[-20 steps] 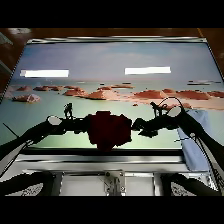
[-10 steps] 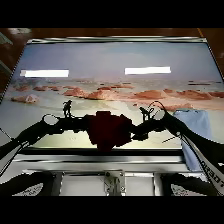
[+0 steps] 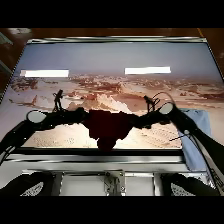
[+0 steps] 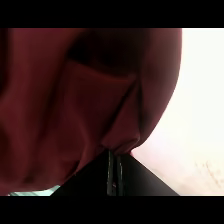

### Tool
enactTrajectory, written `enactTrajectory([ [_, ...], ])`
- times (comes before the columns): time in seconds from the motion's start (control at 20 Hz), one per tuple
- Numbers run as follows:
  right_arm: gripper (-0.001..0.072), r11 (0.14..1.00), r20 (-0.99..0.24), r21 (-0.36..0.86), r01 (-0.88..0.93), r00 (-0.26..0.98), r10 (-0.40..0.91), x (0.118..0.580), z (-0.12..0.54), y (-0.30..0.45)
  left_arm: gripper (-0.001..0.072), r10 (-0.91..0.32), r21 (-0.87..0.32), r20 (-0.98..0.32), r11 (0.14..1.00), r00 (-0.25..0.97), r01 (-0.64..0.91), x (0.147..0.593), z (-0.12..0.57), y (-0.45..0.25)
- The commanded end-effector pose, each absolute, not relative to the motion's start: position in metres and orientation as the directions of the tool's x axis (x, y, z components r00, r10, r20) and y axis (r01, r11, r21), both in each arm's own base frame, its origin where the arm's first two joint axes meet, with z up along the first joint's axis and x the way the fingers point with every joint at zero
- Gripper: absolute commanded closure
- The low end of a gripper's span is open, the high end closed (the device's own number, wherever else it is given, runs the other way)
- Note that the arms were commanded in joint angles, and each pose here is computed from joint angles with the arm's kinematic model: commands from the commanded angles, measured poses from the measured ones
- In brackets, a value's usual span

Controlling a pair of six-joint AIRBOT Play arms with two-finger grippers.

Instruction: Fold the shirts.

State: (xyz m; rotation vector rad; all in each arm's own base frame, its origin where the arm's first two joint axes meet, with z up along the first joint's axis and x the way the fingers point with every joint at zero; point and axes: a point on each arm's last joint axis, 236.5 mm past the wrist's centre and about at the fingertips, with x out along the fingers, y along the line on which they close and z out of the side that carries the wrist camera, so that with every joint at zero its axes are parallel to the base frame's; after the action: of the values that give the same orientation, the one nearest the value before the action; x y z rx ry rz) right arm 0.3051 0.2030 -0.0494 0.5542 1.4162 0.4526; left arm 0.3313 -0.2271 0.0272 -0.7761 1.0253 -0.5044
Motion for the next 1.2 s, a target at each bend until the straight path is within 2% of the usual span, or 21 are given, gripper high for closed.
enactTrajectory([
  [0.0, 0.0651, 0.805, -0.720, 0.576, -0.144, 0.377, 0.583, 0.354, 0.059, 0.167, 0.0673, -0.700, -0.736, -0.456, 0.644, 0.550, 0.210, 0.343, 0.119, -0.206],
  [0.1, 0.0651, 0.808, -0.598, 0.533, -0.250, 0.565, 0.569, 0.371, 0.153, 0.152, 0.0673, -0.697, -0.705, -0.322, 0.628, 0.640, 0.329, 0.345, 0.201, -0.194],
  [0.25, 0.0651, 0.820, -0.410, 0.424, -0.385, 0.725, 0.553, 0.355, 0.273, 0.144, 0.0673, -0.681, -0.626, -0.103, 0.611, 0.725, 0.485, 0.320, 0.323, -0.177],
  [0.45, 0.0651, 0.827, -0.199, 0.301, -0.475, 0.817, 0.542, 0.311, 0.382, 0.136, 0.0673, -0.660, -0.509, 0.118, 0.601, 0.741, 0.616, 0.260, 0.438, -0.165],
  [0.6, 0.0651, 0.840, -0.134, 0.218, -0.496, 0.838, 0.530, 0.276, 0.423, 0.131, 0.0673, -0.620, -0.425, 0.192, 0.646, 0.761, 0.634, 0.220, 0.482, -0.151],
  [0.75, 0.0651, 0.882, -0.226, 0.172, -0.438, 0.854, 0.469, 0.252, 0.411, 0.114, 0.0673, -0.535, -0.374, 0.091, 0.763, 0.840, 0.527, 0.209, 0.469, -0.128],
  [0.85, 0.0651, 0.904, -0.398, 0.169, -0.393, 0.812, 0.427, 0.237, 0.371, 0.104, 0.0673, -0.426, -0.338, -0.017, 0.854, 0.905, 0.395, 0.216, 0.444, -0.101],
  [1.05, 0.0651, 0.920, -0.766, 0.265, -0.289, 0.516, 0.383, 0.194, 0.280, 0.096, 0.0672, -0.211, -0.223, -0.213, 0.961, 0.954, 0.163, 0.235, 0.398, -0.051],
  [1.15, 0.0651, 0.927, -0.832, 0.293, -0.236, 0.414, 0.368, 0.192, 0.255, 0.094, 0.0672, -0.130, -0.169, -0.283, 0.982, 0.950, 0.084, 0.249, 0.380, -0.033],
])
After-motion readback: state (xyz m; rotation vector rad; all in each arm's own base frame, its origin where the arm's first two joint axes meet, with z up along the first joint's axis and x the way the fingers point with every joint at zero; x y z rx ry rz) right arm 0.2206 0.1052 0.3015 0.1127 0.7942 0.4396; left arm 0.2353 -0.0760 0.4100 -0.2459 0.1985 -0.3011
